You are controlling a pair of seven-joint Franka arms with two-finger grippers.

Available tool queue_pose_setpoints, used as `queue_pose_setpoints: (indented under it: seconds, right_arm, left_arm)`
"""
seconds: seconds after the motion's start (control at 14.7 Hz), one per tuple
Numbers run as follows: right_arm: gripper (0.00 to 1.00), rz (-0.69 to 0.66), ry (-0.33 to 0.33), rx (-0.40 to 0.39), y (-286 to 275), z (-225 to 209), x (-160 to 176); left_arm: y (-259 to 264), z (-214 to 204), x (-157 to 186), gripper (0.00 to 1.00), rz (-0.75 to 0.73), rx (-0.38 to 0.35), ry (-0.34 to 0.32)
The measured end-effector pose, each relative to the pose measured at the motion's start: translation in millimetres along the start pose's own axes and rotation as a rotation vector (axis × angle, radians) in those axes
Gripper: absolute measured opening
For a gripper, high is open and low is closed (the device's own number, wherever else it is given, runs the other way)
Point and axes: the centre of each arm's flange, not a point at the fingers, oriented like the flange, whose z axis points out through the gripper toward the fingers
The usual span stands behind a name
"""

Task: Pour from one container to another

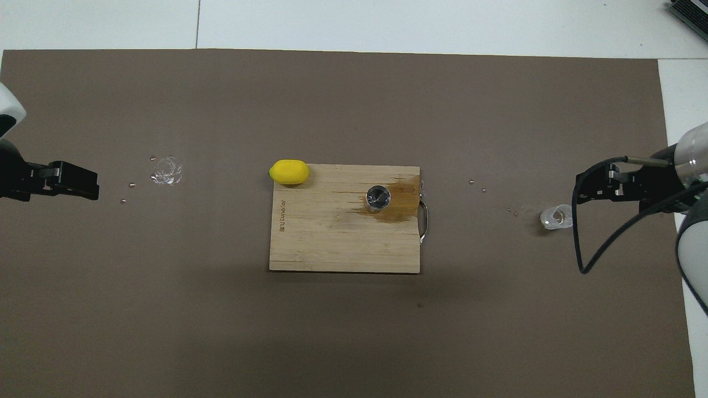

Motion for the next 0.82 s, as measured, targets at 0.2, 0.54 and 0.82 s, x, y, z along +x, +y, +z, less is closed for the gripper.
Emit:
queue_pose_setpoints:
  seconds: [0.2,0.54,0.82]
  right_arm:
    - [1.00,-0.037,-0.002,0.000,1.1,0.2,0.1]
    - [1.00,-0.043,-0.002,0.000,1.1,0.2,0.1]
    - [1.00,-0.043,-0.002,0.000,1.1,0.2,0.1]
  left_arm:
    - [0.0,0.0,0.0,1.00,0.000,0.000,0.000]
    - [0.0,0.0,0.0,1.00,0.000,0.000,0.000]
    - [0.0,0.0,0.0,1.00,0.000,0.000,0.000]
